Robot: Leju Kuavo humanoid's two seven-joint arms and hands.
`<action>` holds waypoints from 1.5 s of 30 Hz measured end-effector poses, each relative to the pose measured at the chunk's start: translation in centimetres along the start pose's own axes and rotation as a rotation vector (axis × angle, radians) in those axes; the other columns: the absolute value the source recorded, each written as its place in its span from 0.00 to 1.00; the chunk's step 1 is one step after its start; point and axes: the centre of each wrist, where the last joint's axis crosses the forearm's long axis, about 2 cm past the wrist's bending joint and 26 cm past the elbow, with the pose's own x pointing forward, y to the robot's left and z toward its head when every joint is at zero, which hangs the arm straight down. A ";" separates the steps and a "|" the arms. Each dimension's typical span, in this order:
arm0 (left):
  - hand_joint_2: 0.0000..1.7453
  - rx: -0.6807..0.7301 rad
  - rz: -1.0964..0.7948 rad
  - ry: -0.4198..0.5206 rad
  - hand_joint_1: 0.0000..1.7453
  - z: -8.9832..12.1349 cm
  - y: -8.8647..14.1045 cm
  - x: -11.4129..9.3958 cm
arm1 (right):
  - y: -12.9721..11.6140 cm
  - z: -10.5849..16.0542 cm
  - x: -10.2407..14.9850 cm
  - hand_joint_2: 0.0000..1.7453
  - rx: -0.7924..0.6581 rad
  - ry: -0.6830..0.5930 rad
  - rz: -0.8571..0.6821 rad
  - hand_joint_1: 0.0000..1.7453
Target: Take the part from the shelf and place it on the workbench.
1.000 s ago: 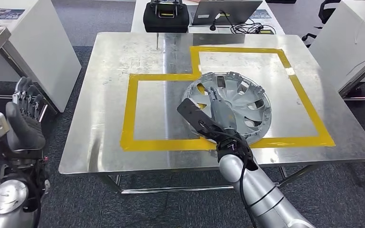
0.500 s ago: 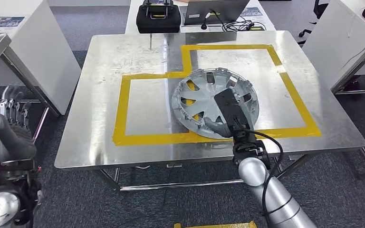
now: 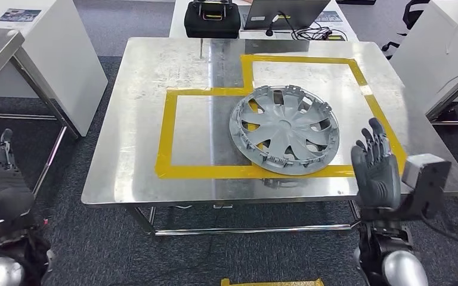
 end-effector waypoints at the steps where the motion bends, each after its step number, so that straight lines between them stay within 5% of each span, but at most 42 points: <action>1: 0.00 0.000 0.006 -0.002 0.00 0.2 -0.2 0.2 | -0.3 0.9 0.2 0.00 -0.012 -0.014 -0.002 0.00; 10: 0.00 -0.007 0.054 -0.016 0.00 0.8 -1.3 1.4 | -2.0 4.1 2.8 0.00 -0.065 -0.098 0.019 0.00; 19: 0.00 -0.003 0.073 0.005 0.00 2.5 -2.7 1.8 | -1.9 7.3 2.6 0.00 -0.127 -0.092 0.041 0.00; 34: 0.00 -0.113 0.041 0.085 0.00 2.8 -4.8 1.9 | -2.8 9.4 2.2 0.00 -0.182 -0.113 0.029 0.00; 45: 0.00 -0.032 0.040 0.066 0.00 2.5 -4.9 1.4 | -3.5 9.9 2.1 0.00 -0.254 -0.110 0.036 0.00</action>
